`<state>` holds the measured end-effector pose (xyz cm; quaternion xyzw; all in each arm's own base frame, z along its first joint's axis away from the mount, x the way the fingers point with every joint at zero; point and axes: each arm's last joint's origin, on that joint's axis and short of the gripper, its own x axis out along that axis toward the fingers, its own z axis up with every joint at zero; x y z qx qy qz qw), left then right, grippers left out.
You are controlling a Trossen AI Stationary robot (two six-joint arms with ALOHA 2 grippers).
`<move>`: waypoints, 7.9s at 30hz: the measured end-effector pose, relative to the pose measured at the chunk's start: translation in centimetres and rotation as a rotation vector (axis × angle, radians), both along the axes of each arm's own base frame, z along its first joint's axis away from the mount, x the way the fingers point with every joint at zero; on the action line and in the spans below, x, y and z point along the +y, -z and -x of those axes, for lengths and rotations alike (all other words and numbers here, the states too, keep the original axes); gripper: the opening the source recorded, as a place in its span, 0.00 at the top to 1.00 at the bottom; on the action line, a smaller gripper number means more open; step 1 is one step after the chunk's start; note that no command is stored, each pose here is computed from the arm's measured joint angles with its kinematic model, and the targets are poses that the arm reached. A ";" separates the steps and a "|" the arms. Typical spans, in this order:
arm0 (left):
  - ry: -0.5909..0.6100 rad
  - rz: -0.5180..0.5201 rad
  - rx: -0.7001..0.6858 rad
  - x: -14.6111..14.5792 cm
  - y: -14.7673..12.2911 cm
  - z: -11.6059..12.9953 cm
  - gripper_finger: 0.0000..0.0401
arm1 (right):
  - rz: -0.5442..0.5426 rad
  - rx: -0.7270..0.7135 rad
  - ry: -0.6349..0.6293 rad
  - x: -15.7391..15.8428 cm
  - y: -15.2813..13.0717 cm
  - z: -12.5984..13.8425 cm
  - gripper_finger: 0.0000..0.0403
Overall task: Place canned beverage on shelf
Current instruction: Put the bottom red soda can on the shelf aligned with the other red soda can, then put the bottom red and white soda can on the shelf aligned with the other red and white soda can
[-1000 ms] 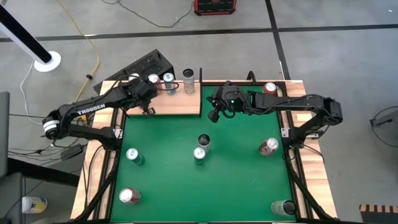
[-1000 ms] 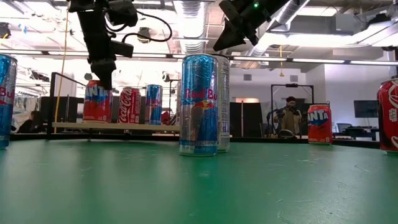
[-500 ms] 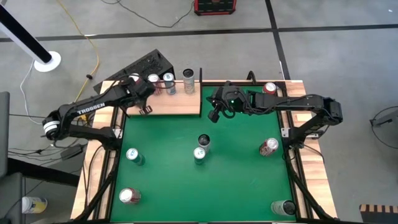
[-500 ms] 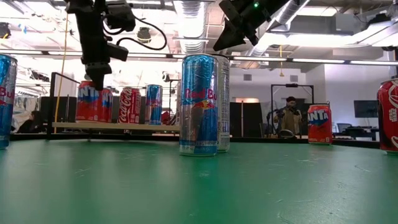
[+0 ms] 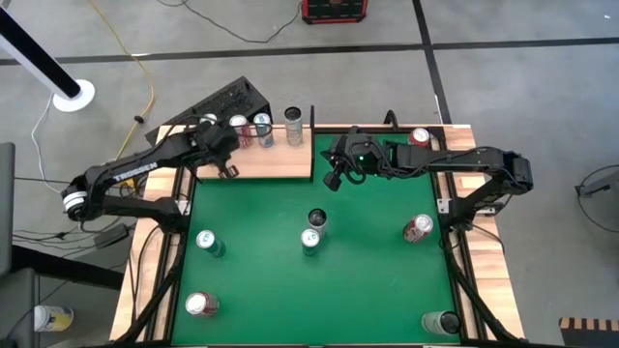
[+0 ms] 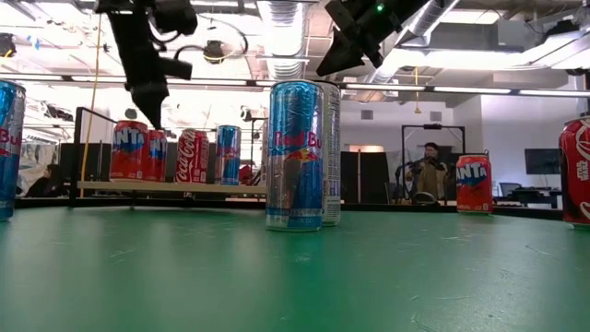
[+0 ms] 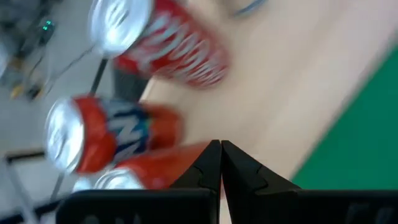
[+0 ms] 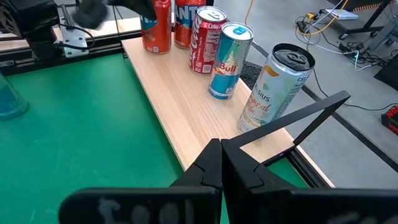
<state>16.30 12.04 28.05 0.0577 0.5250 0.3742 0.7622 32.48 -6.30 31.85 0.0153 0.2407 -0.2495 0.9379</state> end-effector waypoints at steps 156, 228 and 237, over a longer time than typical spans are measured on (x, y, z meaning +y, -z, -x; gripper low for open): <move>1.375 0.710 -0.384 -31.8 -0.6 5.3 0.97 | -0.225 0.091 -0.093 10.3 -0.9 1.0 0.94; 0.945 0.702 0.287 -34.3 1.8 2.0 0.25 | -0.185 0.067 -0.120 11.0 -0.6 0.8 0.94; 0.974 0.659 0.246 -34.1 -0.4 1.5 0.25 | -0.187 0.062 -0.125 11.2 -0.7 0.8 0.94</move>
